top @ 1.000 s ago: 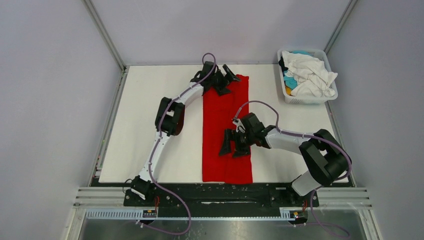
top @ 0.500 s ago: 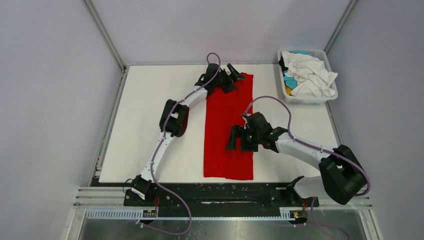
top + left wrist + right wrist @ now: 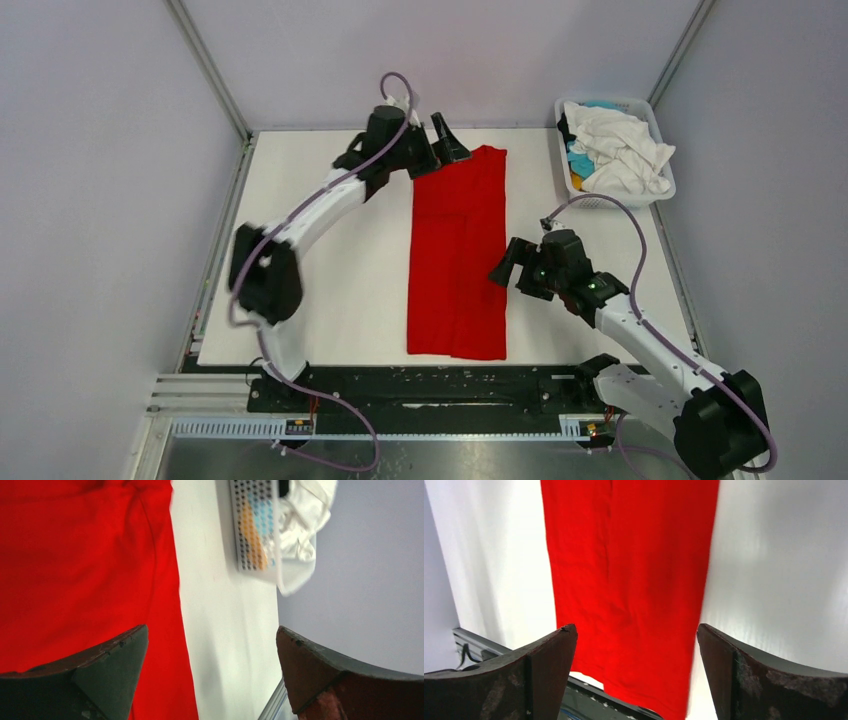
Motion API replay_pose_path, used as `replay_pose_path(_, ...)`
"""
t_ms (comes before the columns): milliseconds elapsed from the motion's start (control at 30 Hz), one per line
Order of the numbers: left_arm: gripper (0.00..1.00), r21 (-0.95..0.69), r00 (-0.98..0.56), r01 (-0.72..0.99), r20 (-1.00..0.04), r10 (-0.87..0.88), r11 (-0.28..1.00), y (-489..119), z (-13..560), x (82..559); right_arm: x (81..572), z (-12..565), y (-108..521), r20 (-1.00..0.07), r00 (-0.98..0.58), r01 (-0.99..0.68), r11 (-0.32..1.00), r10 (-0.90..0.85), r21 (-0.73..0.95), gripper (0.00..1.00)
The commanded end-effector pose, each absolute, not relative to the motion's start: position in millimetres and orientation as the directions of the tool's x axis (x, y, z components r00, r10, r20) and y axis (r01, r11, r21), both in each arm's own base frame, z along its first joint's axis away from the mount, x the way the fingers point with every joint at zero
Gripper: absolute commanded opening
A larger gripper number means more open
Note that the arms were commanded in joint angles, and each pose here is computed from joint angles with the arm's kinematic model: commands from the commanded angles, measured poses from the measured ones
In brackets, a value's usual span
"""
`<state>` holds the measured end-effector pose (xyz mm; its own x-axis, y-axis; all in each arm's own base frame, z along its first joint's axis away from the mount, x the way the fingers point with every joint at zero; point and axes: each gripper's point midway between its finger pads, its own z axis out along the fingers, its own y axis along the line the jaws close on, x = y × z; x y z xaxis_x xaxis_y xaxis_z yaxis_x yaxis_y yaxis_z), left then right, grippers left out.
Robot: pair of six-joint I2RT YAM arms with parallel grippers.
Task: Fold and stack the t-shirts
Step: Rotate the tshirt 90 degrees, then grab the bottom of the folded rectangular tshirt with both arms
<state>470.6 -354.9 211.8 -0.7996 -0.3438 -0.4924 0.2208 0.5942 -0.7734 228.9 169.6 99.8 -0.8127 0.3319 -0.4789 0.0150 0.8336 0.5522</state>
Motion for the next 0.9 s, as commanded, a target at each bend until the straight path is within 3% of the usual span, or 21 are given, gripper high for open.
replay_pose_path(0,0.99,-0.596,-0.681,0.308,-0.682,-0.266,0.741,-303,257,380,215,91,146,-0.526,-0.799,0.008,0.880,0.291,0.474,0.98)
replay_pose_path(200,0.99,-0.545,-0.819,0.161,-0.539,-0.197,0.823,-253,156,262,173,70,142,-0.425,-0.879,0.004,0.893,0.218,0.450,0.99)
replay_pose_path(433,0.99,-0.535,-0.933,0.185,-0.360,-0.024,0.824,-246,88,143,127,46,159,-0.316,-0.943,-0.039,0.903,0.109,0.428,0.91)
replay_pose_path(667,0.87,-0.590,-0.974,0.148,-0.227,0.013,0.794,-247,51,105,105,23,173,-0.233,-0.970,-0.041,0.898,0.069,0.438,0.83)
replay_pose_path(867,0.64,-0.587,-0.986,0.122,-0.164,0.030,0.801,-252,34,99,98,18,180,-0.192,-0.979,-0.030,0.891,0.065,0.452,0.67)
